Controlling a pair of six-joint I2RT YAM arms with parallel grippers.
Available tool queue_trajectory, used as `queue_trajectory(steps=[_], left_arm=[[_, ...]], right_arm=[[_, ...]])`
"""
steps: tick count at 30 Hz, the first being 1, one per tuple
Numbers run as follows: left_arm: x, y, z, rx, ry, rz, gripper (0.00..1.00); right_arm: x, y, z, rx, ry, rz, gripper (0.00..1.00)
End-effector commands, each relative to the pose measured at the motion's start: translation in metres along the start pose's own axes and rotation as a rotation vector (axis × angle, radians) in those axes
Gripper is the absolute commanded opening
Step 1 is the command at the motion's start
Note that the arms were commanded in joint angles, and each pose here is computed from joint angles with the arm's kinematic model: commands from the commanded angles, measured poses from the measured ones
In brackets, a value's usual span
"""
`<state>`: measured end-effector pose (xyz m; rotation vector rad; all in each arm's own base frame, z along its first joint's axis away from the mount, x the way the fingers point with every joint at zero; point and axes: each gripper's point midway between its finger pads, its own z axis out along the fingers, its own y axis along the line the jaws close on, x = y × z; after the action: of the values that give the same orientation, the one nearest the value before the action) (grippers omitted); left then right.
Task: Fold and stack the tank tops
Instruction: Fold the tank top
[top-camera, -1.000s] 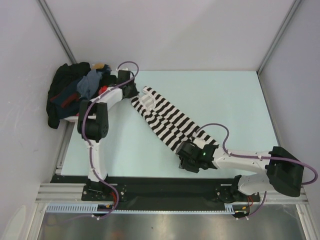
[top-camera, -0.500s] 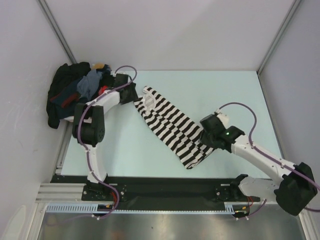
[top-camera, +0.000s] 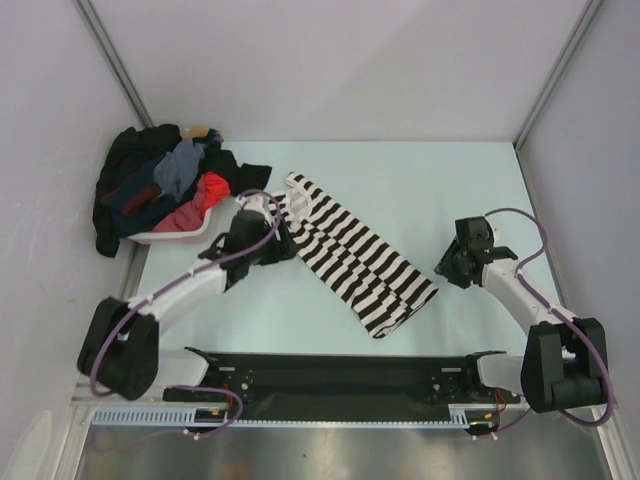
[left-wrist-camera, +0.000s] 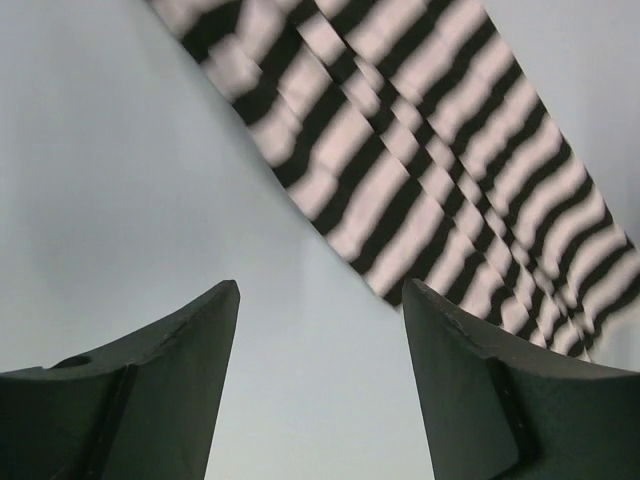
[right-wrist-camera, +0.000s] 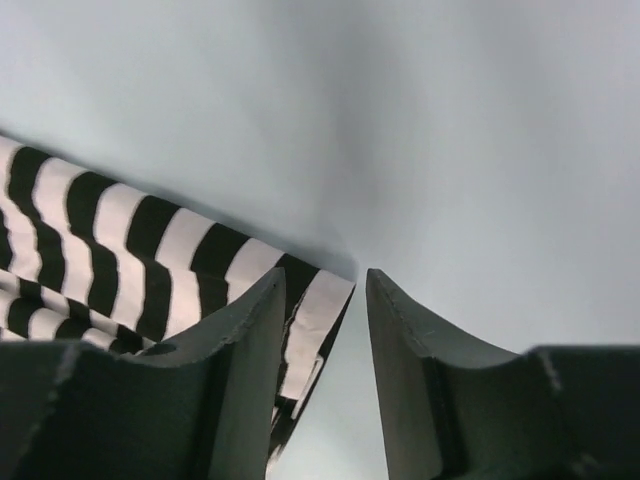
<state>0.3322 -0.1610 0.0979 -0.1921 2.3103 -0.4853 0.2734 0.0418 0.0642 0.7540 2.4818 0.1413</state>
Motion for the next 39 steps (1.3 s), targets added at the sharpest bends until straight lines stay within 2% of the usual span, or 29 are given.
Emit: queue_trajectory(steps=[1,5,9,10,11,12,13,16,20,23,30,36,39], left_arm=[[0.027,-0.033,-0.023,0.126,-0.013,-0.038,0.72],[0.074,-0.065,-0.045,0.225,0.027,-0.023,0.72],[0.114,-0.089,-0.058,0.288,0.083,-0.042,0.72],[0.121,-0.094,-0.059,0.291,0.100,-0.041,0.71],[0.136,-0.103,-0.063,0.307,0.137,-0.017,0.71],[0.139,-0.116,-0.067,0.332,0.148,-0.021,0.71],[0.144,-0.124,-0.070,0.341,0.160,-0.012,0.71],[0.175,-0.156,-0.078,0.368,0.206,0.052,0.70],[0.212,-0.177,-0.065,0.345,0.280,0.086,0.67],[0.228,-0.197,-0.062,0.374,0.296,0.054,0.63],[0.250,-0.226,-0.053,0.382,0.303,0.071,0.62],[0.263,-0.234,-0.038,0.343,0.309,0.056,0.62],[0.273,-0.231,-0.030,0.330,0.326,0.035,0.52]], right_arm=[[0.008,0.013,0.008,-0.102,0.037,-0.030,0.42],[0.026,0.016,0.013,-0.167,0.091,-0.052,0.41],[0.038,0.005,0.020,-0.154,0.121,-0.037,0.40],[0.037,0.000,0.022,-0.133,0.118,-0.031,0.36],[0.037,-0.003,0.024,-0.120,0.119,-0.027,0.27],[0.036,-0.009,0.026,-0.098,0.122,-0.009,0.06],[0.035,-0.015,0.027,-0.077,0.128,0.001,0.00],[0.026,-0.028,0.026,-0.032,0.099,0.030,0.00],[0.018,-0.029,0.015,-0.047,0.041,0.030,0.00],[0.023,-0.030,0.015,-0.057,0.046,0.030,0.00],[0.025,-0.025,0.019,-0.076,0.070,0.014,0.00],[0.022,-0.024,0.016,-0.088,0.053,0.014,0.00],[0.021,-0.025,0.016,-0.085,0.047,0.017,0.00]])
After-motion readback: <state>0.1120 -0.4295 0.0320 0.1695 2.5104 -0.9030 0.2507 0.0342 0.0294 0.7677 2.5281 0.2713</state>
